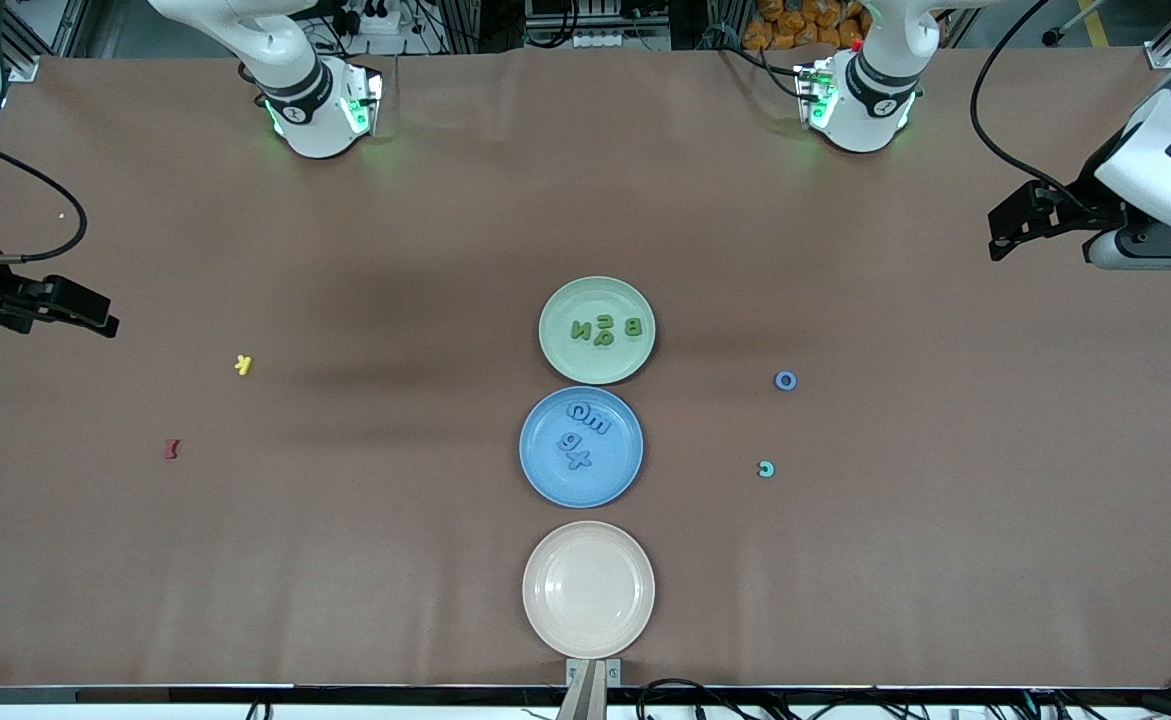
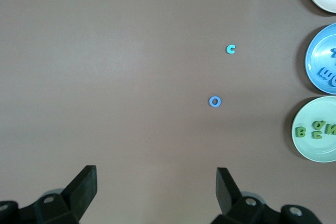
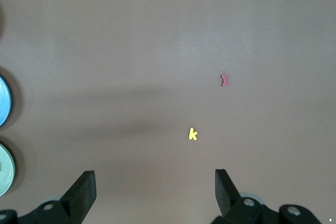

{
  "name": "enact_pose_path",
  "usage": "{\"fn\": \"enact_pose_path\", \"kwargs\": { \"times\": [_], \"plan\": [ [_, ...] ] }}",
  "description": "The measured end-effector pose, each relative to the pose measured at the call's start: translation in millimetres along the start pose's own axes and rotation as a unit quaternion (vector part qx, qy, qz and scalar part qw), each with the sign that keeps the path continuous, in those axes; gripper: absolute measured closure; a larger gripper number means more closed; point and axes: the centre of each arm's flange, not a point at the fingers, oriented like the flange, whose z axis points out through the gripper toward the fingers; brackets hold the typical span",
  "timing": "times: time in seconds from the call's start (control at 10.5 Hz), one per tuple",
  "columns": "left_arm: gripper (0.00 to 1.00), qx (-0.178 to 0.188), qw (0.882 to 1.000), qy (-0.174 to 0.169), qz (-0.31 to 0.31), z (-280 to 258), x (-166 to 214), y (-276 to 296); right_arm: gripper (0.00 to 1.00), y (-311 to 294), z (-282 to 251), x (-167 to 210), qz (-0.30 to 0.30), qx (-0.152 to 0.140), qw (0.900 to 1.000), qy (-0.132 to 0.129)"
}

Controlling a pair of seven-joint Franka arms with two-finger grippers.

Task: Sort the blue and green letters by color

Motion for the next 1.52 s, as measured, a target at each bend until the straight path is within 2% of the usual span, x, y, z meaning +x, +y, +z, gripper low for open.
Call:
{"fn": "enact_pose_path", "kwargs": {
  "times": [1.52],
  "plan": [
    [0.0, 0.0, 1.0, 0.0, 0.004, 0.0, -0.3, 4.4, 0.0, 2.0, -0.1, 0.2, 0.002, 0.0, 1.0, 0.001]
  ]
}}
